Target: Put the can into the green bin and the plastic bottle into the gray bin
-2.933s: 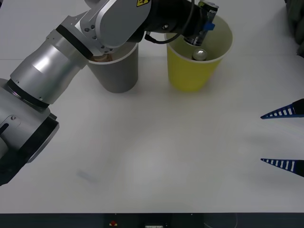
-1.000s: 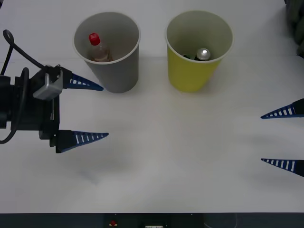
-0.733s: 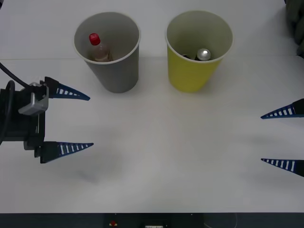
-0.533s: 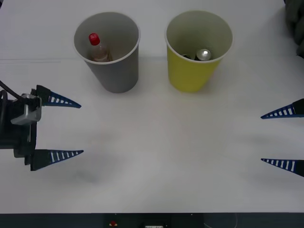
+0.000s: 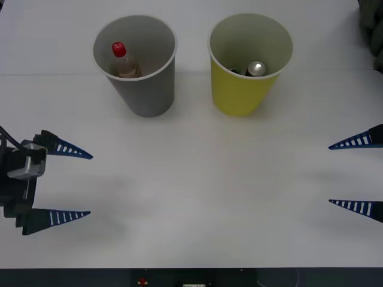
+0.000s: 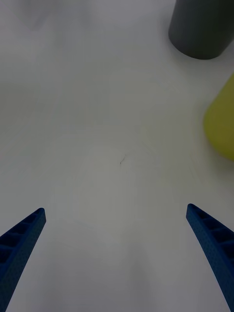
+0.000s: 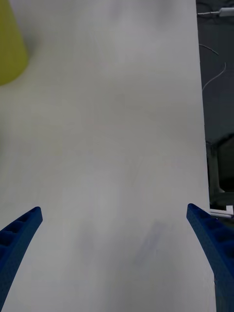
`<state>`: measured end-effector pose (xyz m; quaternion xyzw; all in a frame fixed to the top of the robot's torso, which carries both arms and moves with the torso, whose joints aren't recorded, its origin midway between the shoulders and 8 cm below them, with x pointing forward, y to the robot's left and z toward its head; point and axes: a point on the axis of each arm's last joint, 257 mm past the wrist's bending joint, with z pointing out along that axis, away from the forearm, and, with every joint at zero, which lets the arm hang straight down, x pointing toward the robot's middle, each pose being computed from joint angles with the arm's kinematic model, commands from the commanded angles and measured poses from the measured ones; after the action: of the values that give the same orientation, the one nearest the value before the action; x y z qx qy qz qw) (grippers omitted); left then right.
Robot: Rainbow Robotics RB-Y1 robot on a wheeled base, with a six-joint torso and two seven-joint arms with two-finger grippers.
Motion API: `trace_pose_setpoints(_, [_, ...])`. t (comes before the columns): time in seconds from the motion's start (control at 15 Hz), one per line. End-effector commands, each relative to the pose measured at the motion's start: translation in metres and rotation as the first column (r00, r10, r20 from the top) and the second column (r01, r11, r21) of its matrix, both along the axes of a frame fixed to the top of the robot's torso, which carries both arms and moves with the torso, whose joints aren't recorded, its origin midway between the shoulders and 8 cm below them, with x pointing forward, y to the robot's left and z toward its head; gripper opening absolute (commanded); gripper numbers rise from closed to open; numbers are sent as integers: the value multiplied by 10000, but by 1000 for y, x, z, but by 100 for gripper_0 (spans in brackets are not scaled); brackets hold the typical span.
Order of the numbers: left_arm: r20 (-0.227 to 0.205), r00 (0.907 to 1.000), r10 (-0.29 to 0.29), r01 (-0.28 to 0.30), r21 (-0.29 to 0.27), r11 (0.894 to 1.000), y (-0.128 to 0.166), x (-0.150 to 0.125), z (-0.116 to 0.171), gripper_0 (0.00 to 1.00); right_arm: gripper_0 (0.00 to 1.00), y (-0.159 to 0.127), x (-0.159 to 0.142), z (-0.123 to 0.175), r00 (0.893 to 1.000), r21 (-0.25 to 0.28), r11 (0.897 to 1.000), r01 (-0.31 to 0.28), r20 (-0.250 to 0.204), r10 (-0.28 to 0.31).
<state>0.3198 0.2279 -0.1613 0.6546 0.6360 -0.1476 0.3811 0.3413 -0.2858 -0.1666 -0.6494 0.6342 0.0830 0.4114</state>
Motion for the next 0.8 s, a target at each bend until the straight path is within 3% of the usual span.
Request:
trace_pose_setpoints(0.07, [515,9982,-290,275,285,9992,10,11,-1,100,100,0,0,0,10000,0,10000,0,0,0])
trace_pose_setpoints(0.8, [842,9964,-2,-15,203,9998,12,22,6,100,100,0,0,0,10000,0,10000,0,0,0])
